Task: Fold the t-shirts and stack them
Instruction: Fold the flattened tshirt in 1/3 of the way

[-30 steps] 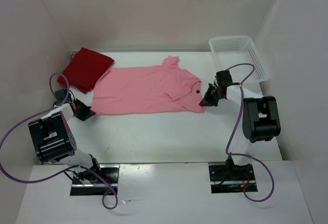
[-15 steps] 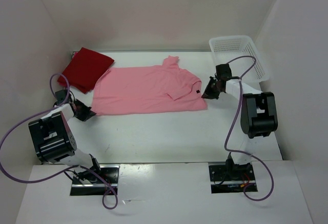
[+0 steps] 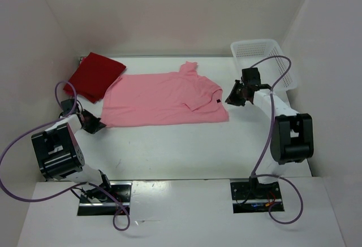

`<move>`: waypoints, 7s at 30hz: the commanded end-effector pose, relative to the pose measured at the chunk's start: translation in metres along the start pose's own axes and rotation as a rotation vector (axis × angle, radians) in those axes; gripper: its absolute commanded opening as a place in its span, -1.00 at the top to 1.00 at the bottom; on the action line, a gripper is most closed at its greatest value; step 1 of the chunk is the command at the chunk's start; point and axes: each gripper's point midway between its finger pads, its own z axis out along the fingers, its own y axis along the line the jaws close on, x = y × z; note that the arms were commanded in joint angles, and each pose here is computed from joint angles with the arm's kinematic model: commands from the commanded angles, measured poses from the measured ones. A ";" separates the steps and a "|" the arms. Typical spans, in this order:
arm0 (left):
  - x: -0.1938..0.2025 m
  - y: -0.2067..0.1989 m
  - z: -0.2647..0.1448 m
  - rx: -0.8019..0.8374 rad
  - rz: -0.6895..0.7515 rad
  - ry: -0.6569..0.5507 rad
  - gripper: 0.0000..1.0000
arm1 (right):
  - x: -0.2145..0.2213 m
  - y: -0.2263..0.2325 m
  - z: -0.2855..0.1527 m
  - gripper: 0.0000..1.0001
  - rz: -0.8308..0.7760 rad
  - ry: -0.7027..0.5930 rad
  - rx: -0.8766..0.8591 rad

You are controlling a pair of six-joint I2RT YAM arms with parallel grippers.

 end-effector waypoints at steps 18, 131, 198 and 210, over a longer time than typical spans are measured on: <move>-0.001 -0.014 -0.007 0.074 -0.001 -0.020 0.91 | 0.061 -0.039 0.032 0.07 0.128 0.086 0.122; 0.227 -0.119 -0.009 0.205 0.512 0.211 0.54 | 0.095 0.051 0.029 0.44 0.009 0.093 -0.037; 0.183 -0.130 -0.011 0.221 0.511 0.144 0.49 | 0.118 0.068 0.037 1.00 -0.041 0.259 -0.144; 0.156 -0.120 -0.014 0.208 0.475 0.100 0.47 | 0.084 0.120 0.084 1.00 -0.027 0.230 -0.215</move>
